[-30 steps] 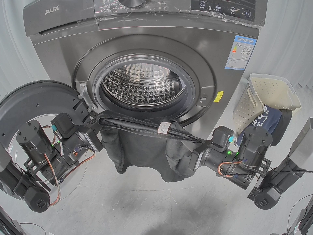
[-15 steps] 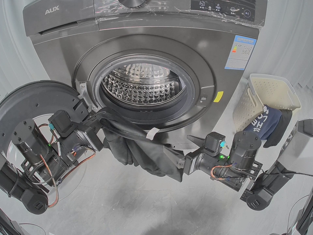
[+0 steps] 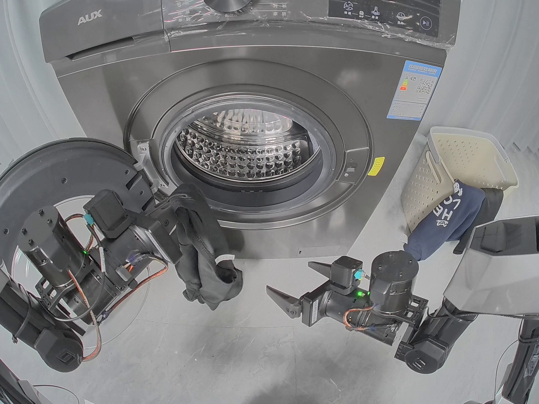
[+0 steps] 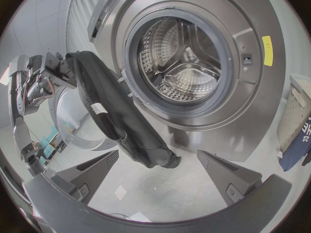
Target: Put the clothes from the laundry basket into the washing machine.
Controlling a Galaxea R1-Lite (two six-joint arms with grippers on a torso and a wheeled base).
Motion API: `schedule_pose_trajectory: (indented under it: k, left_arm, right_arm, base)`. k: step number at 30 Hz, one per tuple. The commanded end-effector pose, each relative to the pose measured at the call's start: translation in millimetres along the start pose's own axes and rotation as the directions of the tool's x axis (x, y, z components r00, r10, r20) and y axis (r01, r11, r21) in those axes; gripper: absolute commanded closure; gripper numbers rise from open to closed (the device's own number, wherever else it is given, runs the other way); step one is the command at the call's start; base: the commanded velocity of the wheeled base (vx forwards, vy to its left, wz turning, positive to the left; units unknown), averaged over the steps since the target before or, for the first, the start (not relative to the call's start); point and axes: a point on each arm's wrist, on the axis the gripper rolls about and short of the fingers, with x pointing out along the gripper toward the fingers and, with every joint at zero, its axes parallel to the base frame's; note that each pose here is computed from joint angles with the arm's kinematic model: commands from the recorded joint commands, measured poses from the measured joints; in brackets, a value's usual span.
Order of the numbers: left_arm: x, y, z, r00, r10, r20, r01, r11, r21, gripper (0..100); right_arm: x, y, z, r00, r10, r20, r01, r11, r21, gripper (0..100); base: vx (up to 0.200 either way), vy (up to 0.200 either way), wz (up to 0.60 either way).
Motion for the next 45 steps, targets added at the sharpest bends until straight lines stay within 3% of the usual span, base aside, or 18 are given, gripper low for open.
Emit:
schedule_pose_trajectory:
  k: [1, 8, 14, 25, 39, 40, 45]
  left_arm:
    - [1, 1.1, -1.1, 1.000, 0.003, -0.003, -0.003, 1.000, 0.000, 100]
    - [1, 1.1, -0.8, 1.000, 0.005, -0.001, -0.005, 1.000, 0.000, 100]
    - [1, 0.4, -1.3, 1.000, 0.002, -0.004, -0.002, 1.000, -0.002, 100]
    - [0, -0.2, -0.5, 1.000, 0.000, -0.001, 0.000, 1.000, -0.002, 100]
    - [1, -0.4, 0.0, 1.000, -0.004, 0.001, 0.004, 1.000, -0.002, 100]
    - [1, -0.2, -0.4, 1.000, -0.002, 0.000, 0.002, 1.000, -0.002, 100]
    - [1, -0.3, -0.4, 1.000, -0.004, 0.000, 0.004, 1.000, -0.004, 100]
  right_arm:
    - [1, 9.2, -6, 0.999, 0.044, -0.020, -0.044, 0.999, -0.004, 0]
    - [5, 26.1, -17, 0.992, 0.124, -0.036, -0.124, 0.992, -0.008, 0]
    - [19, 25.8, -27, 0.991, 0.128, -0.043, -0.128, 0.992, -0.008, 0]
    - [65, 28.0, -33, 0.990, 0.137, 0.042, -0.137, 0.991, -0.014, 0]
    - [99, 24.6, -41, 0.985, 0.134, 0.109, -0.133, 0.991, -0.016, 0]
    - [101, 26.3, -40, 0.983, 0.140, 0.119, -0.139, 0.990, -0.018, 100]
    - [104, 30.7, -35, 0.978, 0.151, 0.143, -0.150, 0.988, -0.019, 100]
  base:
    - [0.000, 0.000, 0.00]
    - [0.000, 0.000, 0.00]
    - [0.000, 0.000, 0.00]
    - [0.000, 0.000, 0.00]
    - [0.000, 0.000, 0.00]
    - [0.000, 0.000, 0.00]
    - [0.000, 0.000, 0.00]
